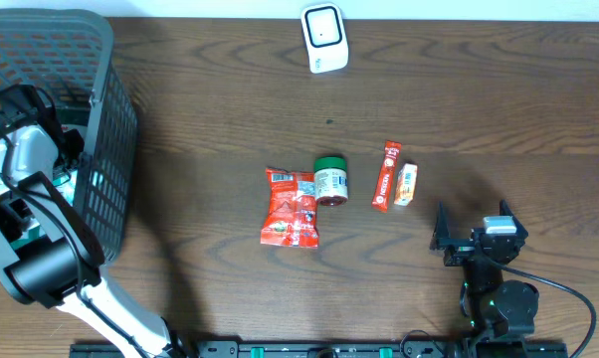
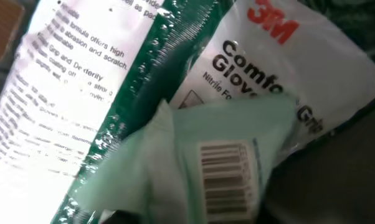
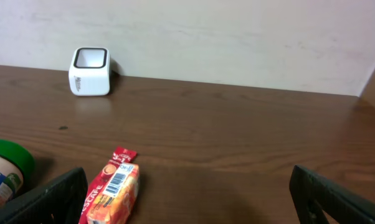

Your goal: Scan the item barcode

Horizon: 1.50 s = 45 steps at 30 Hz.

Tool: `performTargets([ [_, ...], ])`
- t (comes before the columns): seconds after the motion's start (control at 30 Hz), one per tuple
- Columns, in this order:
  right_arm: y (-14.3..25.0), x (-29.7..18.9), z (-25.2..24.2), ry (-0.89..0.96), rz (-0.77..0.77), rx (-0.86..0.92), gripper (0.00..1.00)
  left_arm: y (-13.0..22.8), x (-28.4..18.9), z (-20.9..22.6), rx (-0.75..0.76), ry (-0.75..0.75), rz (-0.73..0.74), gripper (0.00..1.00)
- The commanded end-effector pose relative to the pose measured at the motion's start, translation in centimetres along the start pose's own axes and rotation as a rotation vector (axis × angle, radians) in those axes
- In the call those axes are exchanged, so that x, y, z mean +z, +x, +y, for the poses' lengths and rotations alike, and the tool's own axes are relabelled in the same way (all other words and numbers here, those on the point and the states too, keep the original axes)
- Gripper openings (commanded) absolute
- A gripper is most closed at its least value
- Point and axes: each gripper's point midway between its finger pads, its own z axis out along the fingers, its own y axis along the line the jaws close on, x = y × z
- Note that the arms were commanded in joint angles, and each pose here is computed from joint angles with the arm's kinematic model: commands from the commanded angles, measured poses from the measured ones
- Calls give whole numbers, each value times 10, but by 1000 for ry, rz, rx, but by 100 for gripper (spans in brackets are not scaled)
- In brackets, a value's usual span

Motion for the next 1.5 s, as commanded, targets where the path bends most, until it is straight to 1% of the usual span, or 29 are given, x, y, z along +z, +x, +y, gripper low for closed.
performTargets([
  [0.0,0,0,0,-1,0,-9,99,71,54,6,32,-42,239,7],
  [0.07,0,0,0,-1,-1,-9,99,63,46,1,26,-6,229,7],
  [0.17,0,0,0,-1,0,-9,99,43,22,0,5,23,181,7],
  [0.33,0,0,0,-1,0,-9,99,2,-37,10,-79,18,10,7],
  [0.4,0,0,0,-1,0,-9,99,-12,-57,15,-88,14,-60,17],
  [0.47,0,0,0,-1,0,-9,99,-22,-67,20,-92,-4,-112,37],
  [0.5,0,0,0,-1,0,-9,99,-25,-68,21,-90,-12,-125,43],
  [0.6,0,0,0,-1,0,-9,99,-23,-62,20,-25,-16,-115,46],
  [0.63,0,0,0,-1,-1,-9,99,-21,-58,20,-9,-17,-107,51],
  [0.67,0,0,0,-1,0,-9,99,-19,-52,19,6,-17,-99,62],
  [0.7,0,0,0,-1,-1,-9,99,-18,-47,19,15,-18,-96,68],
  [0.73,0,0,0,-1,-1,-9,99,-17,-41,18,23,-18,-89,73],
  [0.8,0,0,0,-1,-1,-9,99,-13,-28,16,46,-18,-67,79],
  [0.87,0,0,0,-1,-1,-9,99,-7,-16,15,71,-17,-36,80],
  [0.93,0,0,0,-1,-1,-9,99,1,-2,12,80,-14,-1,85],
  [1.1,0,0,0,-1,-1,-9,99,18,28,7,134,-5,70,90],
  [1.17,0,0,0,-1,-1,-9,99,22,35,3,140,14,84,98],
  [1.2,0,0,0,-1,-1,-9,99,23,37,-1,160,34,86,100],
  [1.3,0,0,0,-1,0,-9,99,23,36,-10,224,93,80,100],
  [1.47,0,0,0,-1,-1,-9,99,15,24,-8,223,89,49,100],
])
